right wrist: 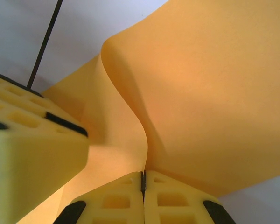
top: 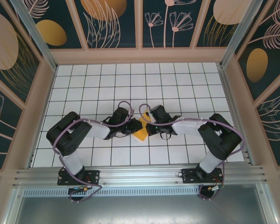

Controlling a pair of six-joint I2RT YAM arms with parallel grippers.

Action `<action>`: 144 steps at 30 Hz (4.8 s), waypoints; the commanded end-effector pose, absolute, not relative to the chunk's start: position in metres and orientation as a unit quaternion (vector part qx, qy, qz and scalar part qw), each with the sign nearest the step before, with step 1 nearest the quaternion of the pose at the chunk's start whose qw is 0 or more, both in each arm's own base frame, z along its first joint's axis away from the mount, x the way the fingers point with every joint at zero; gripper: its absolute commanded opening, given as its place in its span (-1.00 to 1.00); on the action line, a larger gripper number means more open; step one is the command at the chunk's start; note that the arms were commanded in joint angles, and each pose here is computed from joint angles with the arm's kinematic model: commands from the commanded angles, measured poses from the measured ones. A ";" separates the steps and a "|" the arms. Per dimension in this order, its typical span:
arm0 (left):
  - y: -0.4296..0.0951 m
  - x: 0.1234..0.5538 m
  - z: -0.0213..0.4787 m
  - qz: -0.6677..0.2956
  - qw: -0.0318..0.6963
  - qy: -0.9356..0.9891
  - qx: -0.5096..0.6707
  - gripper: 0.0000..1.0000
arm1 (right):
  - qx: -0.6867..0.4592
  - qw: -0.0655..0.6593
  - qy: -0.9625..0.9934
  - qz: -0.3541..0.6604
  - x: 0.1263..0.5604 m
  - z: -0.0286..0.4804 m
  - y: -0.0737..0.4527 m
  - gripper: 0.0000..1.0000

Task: Fold a paper plane with a square sheet of paper (pick it up from the middle)
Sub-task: Fold the triangle a second time at the center of the table.

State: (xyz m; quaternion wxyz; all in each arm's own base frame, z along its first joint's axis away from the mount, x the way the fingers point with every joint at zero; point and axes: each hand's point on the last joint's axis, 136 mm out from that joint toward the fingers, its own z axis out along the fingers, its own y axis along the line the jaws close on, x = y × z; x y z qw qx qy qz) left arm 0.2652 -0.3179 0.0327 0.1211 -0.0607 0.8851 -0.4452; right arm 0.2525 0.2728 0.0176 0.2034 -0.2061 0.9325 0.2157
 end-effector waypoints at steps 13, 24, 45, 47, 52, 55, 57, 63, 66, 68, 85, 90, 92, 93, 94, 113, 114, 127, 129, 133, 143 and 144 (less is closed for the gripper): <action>-0.324 0.237 0.035 -0.473 0.077 0.876 -0.058 -0.72 | -0.194 0.174 0.948 0.184 0.249 -0.002 0.258 -0.86; -0.307 0.223 0.004 -0.402 0.071 0.911 -0.052 -0.72 | -0.191 0.174 0.948 0.185 0.249 -0.001 0.258 -0.86; -0.332 0.214 0.036 -0.452 0.066 0.889 -0.017 -0.64 | -0.191 0.172 0.949 0.185 0.249 -0.002 0.259 -0.86; -0.330 0.212 0.030 -0.443 0.063 0.894 -0.021 -0.65 | -0.190 0.172 0.949 0.185 0.250 -0.002 0.259 -0.86; -0.321 0.205 0.015 -0.416 0.051 0.908 -0.018 -0.66 | -0.191 0.173 0.948 0.185 0.250 -0.001 0.260 -0.86; -0.316 0.199 0.008 -0.404 0.046 0.913 -0.015 -0.68 | -0.192 0.173 0.948 0.184 0.251 -0.001 0.260 -0.86; -0.313 0.196 0.004 -0.394 0.042 0.918 -0.013 -0.68 | -0.191 0.173 0.948 0.184 0.251 -0.001 0.260 -0.86; -0.312 0.189 -0.001 -0.379 0.034 0.925 0.001 -0.68 | -0.190 0.171 0.949 0.184 0.251 -0.002 0.260 -0.86; -0.312 0.187 -0.001 -0.372 0.032 0.928 0.009 -0.68 | -0.189 0.171 0.949 0.184 0.251 -0.001 0.260 -0.86; -0.312 0.185 -0.001 -0.366 0.030 0.930 0.015 -0.68 | -0.190 0.171 0.950 0.182 0.251 -0.002 0.260 -0.86; -0.323 0.164 0.010 -0.394 0.008 0.917 0.060 -0.64 | -0.189 0.170 0.951 0.175 0.252 -0.003 0.258 -0.86; -0.321 0.159 0.008 -0.384 0.000 0.920 0.077 -0.64 | -0.190 0.170 0.951 0.175 0.253 -0.003 0.259 -0.86; -0.319 0.158 0.008 -0.379 0.001 0.922 0.083 -0.64 | -0.190 0.170 0.951 0.175 0.253 -0.003 0.259 -0.86; -0.319 0.157 0.010 -0.380 0.001 0.921 0.088 -0.63 | -0.191 0.170 0.951 0.175 0.253 -0.003 0.259 -0.86; -0.320 0.155 0.012 -0.384 0.000 0.918 0.095 -0.63 | -0.192 0.169 0.951 0.174 0.253 -0.003 0.259 -0.86; -0.298 0.263 0.095 -0.425 0.168 0.889 -0.014 -0.66 | -0.199 0.181 0.945 0.185 0.255 0.004 0.263 -0.86; -0.300 0.269 0.092 -0.427 0.171 0.888 -0.025 -0.67 | -0.199 0.181 0.946 0.184 0.255 0.003 0.263 -0.86; -0.330 0.287 0.064 -0.493 0.128 0.859 -0.051 -0.62 | -0.199 0.178 0.945 0.186 0.253 0.002 0.263 -0.86; -0.329 0.289 0.055 -0.481 0.126 0.866 -0.054 -0.62 | -0.199 0.178 0.946 0.185 0.253 0.001 0.262 -0.85; -0.322 0.297 0.040 -0.448 0.138 0.881 -0.066 -0.62 | -0.198 0.177 0.946 0.185 0.252 0.001 0.262 -0.85; -0.304 0.287 0.004 -0.390 0.123 0.910 -0.070 -0.65 | -0.184 0.193 0.940 0.211 0.261 0.024 0.273 -0.63; -0.304 0.286 0.003 -0.389 0.121 0.911 -0.068 -0.66 | -0.180 0.196 0.940 0.213 0.263 0.028 0.274 -0.53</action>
